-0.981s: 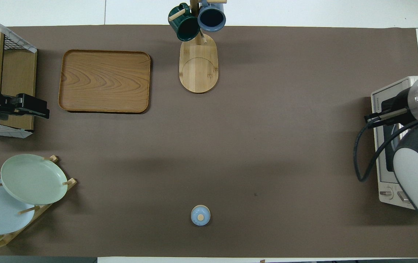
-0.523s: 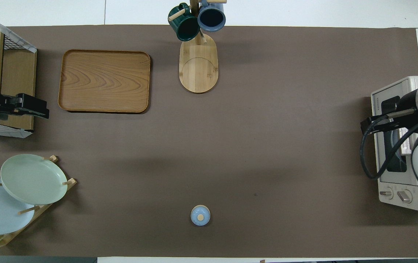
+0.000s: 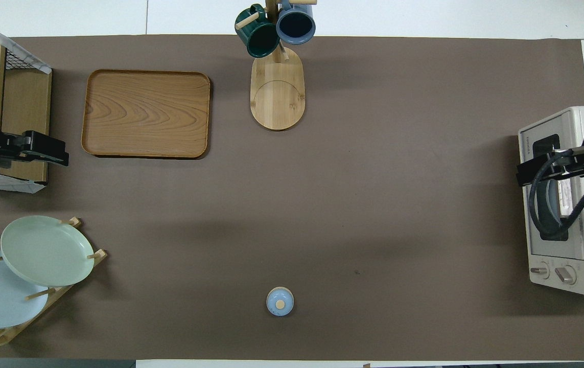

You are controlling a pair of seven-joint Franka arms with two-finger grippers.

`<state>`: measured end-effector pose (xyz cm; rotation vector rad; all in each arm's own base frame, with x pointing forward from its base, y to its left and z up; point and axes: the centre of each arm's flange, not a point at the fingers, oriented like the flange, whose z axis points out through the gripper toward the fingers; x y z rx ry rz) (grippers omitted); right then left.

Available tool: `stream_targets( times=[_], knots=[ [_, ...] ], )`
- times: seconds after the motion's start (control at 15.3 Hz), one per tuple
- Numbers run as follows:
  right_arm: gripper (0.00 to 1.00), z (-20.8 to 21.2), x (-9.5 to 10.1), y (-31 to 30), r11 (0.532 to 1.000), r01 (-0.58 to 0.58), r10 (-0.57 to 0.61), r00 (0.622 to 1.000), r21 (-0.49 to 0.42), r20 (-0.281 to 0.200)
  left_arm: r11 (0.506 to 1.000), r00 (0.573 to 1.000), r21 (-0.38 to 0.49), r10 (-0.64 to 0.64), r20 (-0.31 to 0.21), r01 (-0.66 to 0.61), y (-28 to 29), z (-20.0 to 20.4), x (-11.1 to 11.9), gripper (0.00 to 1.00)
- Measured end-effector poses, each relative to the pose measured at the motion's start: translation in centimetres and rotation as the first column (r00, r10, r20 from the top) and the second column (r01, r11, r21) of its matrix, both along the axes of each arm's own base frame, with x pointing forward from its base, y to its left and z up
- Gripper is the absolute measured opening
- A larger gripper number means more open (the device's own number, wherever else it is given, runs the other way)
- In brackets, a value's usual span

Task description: Put eggplant into oven

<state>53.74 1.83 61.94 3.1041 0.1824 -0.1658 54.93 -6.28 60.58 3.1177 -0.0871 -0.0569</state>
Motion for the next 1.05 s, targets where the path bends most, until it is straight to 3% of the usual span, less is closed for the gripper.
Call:
stream_targets(
  times=[0.33, 1.05],
  knots=[
    [1.00, 0.47, 0.22, -0.30, 1.000, 0.005, -0.005, 1.000, 0.001, 0.022, 1.000, 1.000, 0.000, 0.000, 0.000, 0.000, 0.00, 0.00, 0.00, 1.00],
    [1.00, -0.17, 0.35, -0.46, 1.000, 0.008, -0.008, 1.000, 0.001, 0.017, 1.000, 1.000, 0.000, 0.000, 0.000, 0.000, 0.00, 0.00, 0.00, 1.00]
  ],
)
